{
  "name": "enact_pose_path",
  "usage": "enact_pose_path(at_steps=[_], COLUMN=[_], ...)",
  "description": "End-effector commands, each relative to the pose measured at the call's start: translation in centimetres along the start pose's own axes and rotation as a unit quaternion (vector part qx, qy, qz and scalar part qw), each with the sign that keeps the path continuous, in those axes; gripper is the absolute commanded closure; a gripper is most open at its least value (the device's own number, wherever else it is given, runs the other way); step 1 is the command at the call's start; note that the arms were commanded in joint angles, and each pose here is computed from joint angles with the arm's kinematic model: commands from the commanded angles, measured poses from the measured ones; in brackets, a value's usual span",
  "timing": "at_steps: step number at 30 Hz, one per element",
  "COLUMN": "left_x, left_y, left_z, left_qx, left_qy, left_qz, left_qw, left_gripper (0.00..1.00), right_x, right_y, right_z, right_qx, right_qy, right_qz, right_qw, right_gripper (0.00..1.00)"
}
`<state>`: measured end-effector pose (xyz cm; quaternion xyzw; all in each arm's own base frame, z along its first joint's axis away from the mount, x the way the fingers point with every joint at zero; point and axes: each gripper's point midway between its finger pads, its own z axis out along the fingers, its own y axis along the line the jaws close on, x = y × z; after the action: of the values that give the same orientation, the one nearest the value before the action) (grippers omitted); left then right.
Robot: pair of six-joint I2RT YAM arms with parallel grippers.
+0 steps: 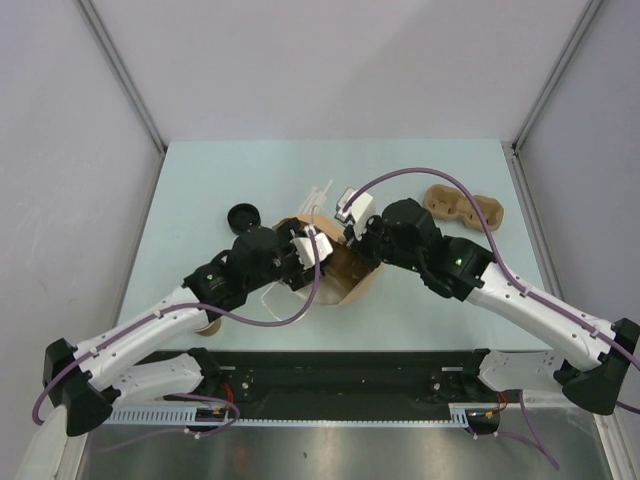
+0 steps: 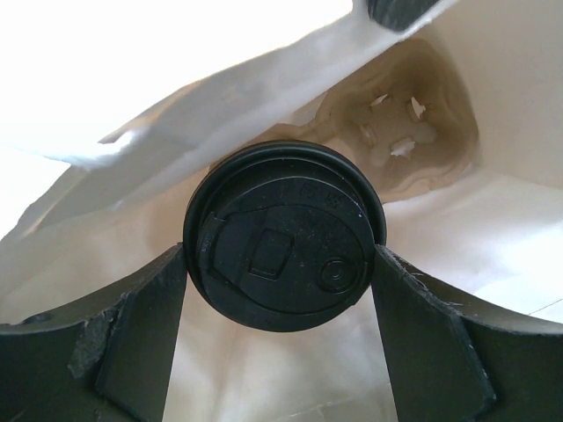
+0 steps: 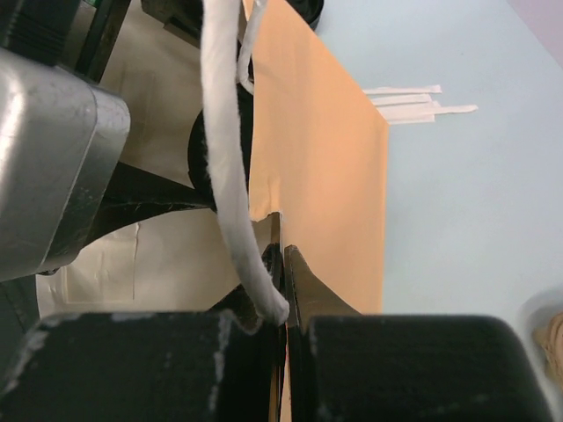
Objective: Pack the takeout coffee
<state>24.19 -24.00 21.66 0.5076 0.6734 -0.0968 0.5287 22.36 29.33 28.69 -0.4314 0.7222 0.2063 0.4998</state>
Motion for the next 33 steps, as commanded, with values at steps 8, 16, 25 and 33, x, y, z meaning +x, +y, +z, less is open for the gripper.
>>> enact_pose_path(at_steps=[8,16,25,33], left_x=[-0.1,1.1,4.0,2.6], left_y=[0.6,-0.7,-0.3,1.0], left_z=[0.3,0.8,1.8,1.9], left_qx=[-0.01,0.016,0.005,-0.012], left_qy=[-0.004,0.01,0.052,0.029], left_qz=[0.026,0.004,-0.035,-0.031], left_qw=[1.0,1.0,0.998,0.999], left_gripper=[0.99,0.99,1.0,1.0], right_x=[-3.3,-3.2,-2.7,-2.3], right_y=[1.1,1.2,1.4,1.2], right_z=[-0.7,-0.7,-0.5,-0.3], right_qx=[-0.032,-0.048,-0.066,-0.101], right_qy=[-0.064,-0.064,-0.057,-0.051], right_qz=[0.018,0.04,0.05,0.075], right_qw=[0.997,0.996,0.995,0.991], right_gripper=[1.0,1.0,1.0,1.0])
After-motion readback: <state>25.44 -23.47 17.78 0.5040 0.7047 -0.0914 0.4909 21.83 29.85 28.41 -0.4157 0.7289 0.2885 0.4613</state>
